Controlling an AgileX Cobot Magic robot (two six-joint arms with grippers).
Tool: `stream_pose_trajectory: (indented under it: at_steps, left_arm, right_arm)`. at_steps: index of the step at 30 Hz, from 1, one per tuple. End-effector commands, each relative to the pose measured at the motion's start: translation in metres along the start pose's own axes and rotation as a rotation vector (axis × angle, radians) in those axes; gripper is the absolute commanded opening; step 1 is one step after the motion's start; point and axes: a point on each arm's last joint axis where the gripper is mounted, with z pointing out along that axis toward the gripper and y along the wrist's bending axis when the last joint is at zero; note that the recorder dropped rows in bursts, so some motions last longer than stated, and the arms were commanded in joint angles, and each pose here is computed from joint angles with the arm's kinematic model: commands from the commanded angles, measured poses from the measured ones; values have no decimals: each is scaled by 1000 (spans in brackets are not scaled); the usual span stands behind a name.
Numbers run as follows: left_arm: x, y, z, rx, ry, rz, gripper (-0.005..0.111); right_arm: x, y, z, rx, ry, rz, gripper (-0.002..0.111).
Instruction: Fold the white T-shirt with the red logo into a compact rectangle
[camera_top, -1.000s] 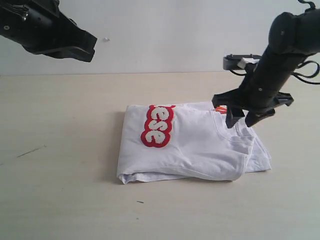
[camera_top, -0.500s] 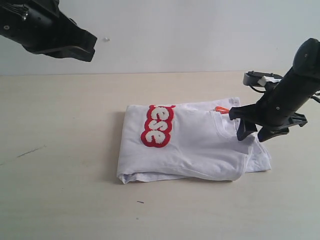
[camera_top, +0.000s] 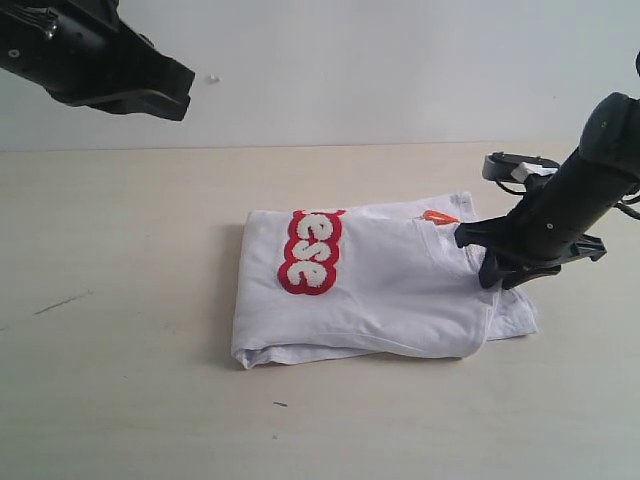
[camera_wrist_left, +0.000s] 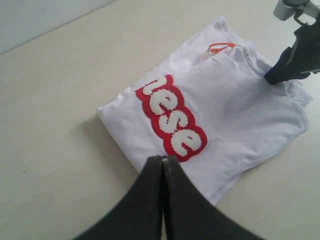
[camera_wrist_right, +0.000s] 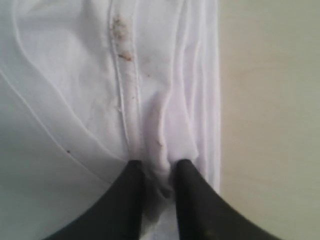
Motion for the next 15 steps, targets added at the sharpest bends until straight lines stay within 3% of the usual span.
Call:
stream_pose_trajectory:
  at_steps: [1,10,15]
  left_arm:
    - [-1,0,-3,-1,-18,-4,0]
    - [-1,0,-3,-2,-22,-5,0]
    - [-2,0,-3,-5,-27,-1,0]
  right_arm:
    - [1,0,0,-1,3,-66,0]
    - [-12,14,-46,10,-184,-175,0]
    - [-27,38,-72,98,-409,-467,0]
